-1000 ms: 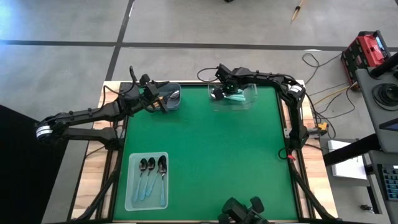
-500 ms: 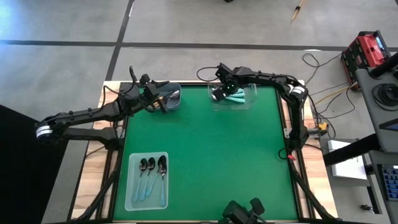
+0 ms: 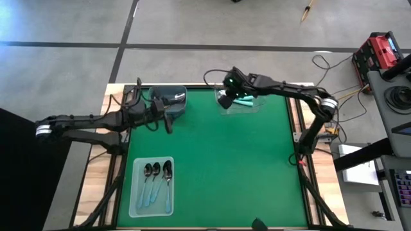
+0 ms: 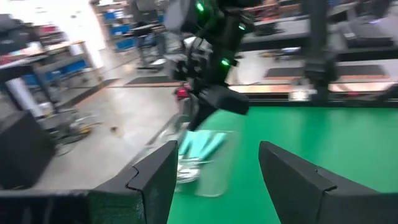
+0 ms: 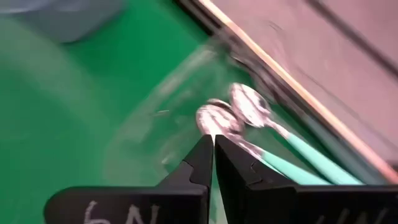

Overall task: Sort silverware by color (type)
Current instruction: Return to Home Position

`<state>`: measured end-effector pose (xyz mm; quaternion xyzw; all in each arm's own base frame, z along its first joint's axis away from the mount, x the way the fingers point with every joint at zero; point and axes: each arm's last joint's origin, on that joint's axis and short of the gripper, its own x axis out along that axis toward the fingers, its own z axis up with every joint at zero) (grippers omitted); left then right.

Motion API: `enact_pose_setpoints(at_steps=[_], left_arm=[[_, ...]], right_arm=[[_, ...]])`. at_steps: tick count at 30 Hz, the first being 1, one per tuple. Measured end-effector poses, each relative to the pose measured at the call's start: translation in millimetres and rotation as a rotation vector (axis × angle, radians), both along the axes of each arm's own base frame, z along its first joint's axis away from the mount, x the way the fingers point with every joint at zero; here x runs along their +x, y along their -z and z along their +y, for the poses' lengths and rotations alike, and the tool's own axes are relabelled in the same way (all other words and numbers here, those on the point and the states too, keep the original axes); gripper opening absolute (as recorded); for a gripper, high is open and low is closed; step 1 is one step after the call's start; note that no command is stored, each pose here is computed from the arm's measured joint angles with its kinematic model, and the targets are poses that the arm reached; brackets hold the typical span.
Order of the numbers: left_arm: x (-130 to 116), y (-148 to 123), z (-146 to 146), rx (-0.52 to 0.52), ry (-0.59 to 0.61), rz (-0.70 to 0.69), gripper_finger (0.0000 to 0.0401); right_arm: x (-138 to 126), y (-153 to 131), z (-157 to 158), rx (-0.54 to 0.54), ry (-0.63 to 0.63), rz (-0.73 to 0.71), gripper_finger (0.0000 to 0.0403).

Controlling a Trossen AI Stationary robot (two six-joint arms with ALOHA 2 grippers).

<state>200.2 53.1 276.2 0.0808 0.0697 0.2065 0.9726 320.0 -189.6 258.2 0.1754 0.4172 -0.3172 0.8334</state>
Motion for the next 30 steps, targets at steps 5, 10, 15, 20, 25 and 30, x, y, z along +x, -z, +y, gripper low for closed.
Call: enact_pose_setpoints(at_steps=[5, 10, 15, 20, 25, 30], left_arm=[[-0.6, 3.8, -24.8, -0.022, 0.117, -0.007, 0.0207], [-13.6, 8.2, -43.4, -0.02, 0.209, 0.102, 0.0207], [-43.1, 1.8, -50.8, -0.019, 0.253, 0.131, 0.0207], [-75.2, -7.1, -50.2, -0.038, 0.25, 0.075, 0.0207], [-97.3, -14.8, -49.8, -0.044, 0.252, -0.028, 0.0207], [-107.7, -6.0, -49.6, -0.064, 0.251, -0.07, 0.0207]], right_arm=[[-7.2, -9.1, 41.0, -0.091, -0.18, -0.106, 0.0009], [-26.1, -13.4, 77.3, -0.141, -0.35, -0.222, 0.0009], [-57.6, -13.2, 101.7, -0.161, -0.496, -0.338, 0.0009], [-86.7, -7.5, 113.8, -0.208, -0.545, -0.45, 0.0009], [-108.2, 2.7, 121.3, -0.255, -0.55, -0.507, 0.0009], [-119.7, 11.1, 125.0, -0.273, -0.544, -0.523, 0.0009]])
